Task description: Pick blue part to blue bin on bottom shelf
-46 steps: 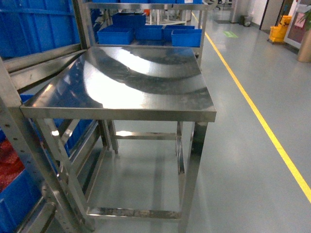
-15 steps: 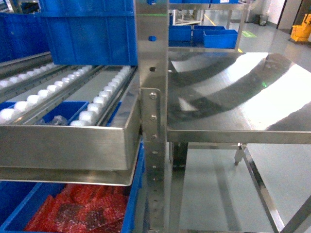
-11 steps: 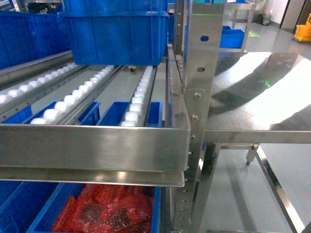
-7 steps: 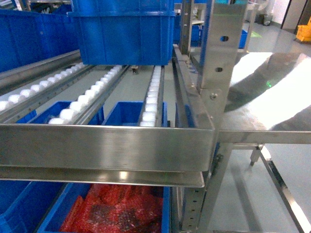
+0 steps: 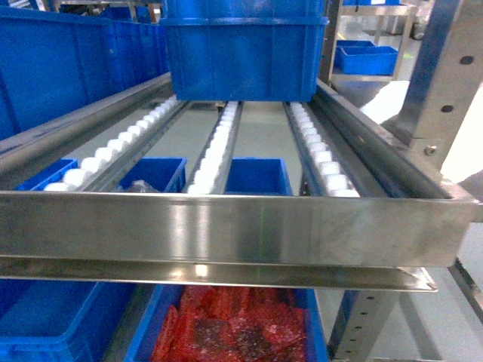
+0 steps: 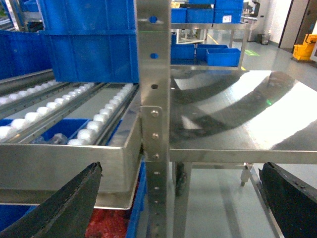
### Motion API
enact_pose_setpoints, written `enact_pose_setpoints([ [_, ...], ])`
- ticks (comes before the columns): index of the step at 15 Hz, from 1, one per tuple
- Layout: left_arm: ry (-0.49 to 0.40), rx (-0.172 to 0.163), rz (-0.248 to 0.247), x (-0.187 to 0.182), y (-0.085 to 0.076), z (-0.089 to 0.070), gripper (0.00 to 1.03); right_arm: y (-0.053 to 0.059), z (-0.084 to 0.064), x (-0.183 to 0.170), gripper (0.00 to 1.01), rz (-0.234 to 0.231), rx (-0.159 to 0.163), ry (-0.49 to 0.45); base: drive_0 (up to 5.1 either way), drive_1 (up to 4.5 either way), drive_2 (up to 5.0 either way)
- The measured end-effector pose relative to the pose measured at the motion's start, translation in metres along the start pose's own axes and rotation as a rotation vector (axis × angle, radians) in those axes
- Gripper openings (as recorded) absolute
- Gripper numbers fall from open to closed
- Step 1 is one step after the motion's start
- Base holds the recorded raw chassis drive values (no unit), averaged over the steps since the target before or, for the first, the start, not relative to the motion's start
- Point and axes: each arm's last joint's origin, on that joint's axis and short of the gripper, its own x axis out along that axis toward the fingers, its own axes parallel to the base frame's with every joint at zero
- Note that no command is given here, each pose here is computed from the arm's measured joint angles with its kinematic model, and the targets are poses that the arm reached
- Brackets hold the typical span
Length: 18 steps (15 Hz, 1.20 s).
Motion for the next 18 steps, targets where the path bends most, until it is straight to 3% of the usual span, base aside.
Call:
enact_pose_setpoints([
  [18,-0.001,0.0,0.006,0.0,0.0003,0.0,0.44,0.0001,0.0001,0.0,0.98,0.003,0.0,-0.001,-4.9,2.51,2.5],
])
